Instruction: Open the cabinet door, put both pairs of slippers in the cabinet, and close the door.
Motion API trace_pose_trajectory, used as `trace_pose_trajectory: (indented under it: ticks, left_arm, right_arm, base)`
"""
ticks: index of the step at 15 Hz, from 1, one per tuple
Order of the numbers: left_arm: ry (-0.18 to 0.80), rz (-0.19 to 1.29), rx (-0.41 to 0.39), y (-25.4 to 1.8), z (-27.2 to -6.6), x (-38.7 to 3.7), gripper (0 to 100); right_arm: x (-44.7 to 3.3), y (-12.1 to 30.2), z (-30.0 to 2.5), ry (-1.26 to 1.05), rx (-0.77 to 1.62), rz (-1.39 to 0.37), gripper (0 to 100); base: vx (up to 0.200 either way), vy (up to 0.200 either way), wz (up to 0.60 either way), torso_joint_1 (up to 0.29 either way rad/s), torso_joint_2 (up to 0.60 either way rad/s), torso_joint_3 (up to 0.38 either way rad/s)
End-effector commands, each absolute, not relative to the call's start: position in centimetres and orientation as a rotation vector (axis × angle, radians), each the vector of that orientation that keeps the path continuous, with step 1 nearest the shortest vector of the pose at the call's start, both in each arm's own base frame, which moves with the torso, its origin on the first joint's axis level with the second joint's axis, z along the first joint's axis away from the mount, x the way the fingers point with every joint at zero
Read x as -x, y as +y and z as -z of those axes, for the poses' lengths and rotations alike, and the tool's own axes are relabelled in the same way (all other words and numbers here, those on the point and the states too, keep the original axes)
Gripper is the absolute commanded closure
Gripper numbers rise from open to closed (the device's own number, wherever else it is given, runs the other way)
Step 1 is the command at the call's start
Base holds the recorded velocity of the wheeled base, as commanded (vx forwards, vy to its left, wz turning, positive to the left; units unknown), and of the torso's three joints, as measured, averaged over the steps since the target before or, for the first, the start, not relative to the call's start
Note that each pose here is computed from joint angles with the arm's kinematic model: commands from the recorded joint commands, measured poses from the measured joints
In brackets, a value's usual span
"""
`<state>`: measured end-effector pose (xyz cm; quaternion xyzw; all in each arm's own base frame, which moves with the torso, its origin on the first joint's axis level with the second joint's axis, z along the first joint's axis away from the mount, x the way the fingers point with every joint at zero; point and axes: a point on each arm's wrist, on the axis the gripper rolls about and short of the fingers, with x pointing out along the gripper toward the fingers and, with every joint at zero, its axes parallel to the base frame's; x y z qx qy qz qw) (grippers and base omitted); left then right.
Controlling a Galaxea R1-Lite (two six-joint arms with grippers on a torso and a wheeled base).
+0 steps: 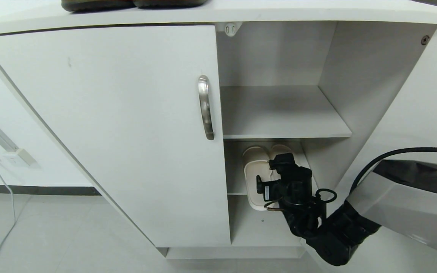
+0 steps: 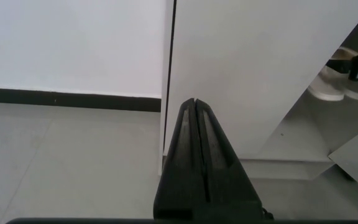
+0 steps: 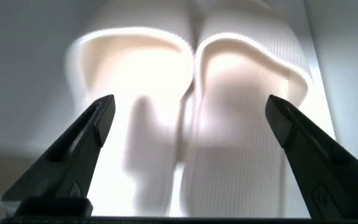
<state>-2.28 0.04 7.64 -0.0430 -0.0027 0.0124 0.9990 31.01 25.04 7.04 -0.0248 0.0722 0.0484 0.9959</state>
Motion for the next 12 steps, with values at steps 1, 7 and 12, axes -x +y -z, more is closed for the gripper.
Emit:
trace_pose_trajectory:
  ticks: [1, 7, 12]
  left_arm:
    - [-0.004, -0.026, 0.086, 0.0, -7.6, 2.3, 100]
    - [-0.004, -0.023, 0.087, 0.0, -7.6, 2.3, 100]
    - [-0.004, -0.023, 0.087, 0.0, -7.6, 2.3, 100]
  right_arm:
    - [-27.5, 24.7, -8.9, 0.124, 0.037, -0.152, 0]
    - [-23.8, 24.3, -8.2, 0.131, 0.049, -0.218, 0]
    - [-23.7, 24.4, -8.3, 0.129, 0.047, -0.223, 0]
  base:
    - [0.0, 0.0, 0.0, 0.0, 0.0, 0.0]
    - [0.0, 0.0, 0.0, 0.0, 0.0, 0.0]
    - [-0.16, 0.0, 0.0, 0.003, 0.0, 0.003]
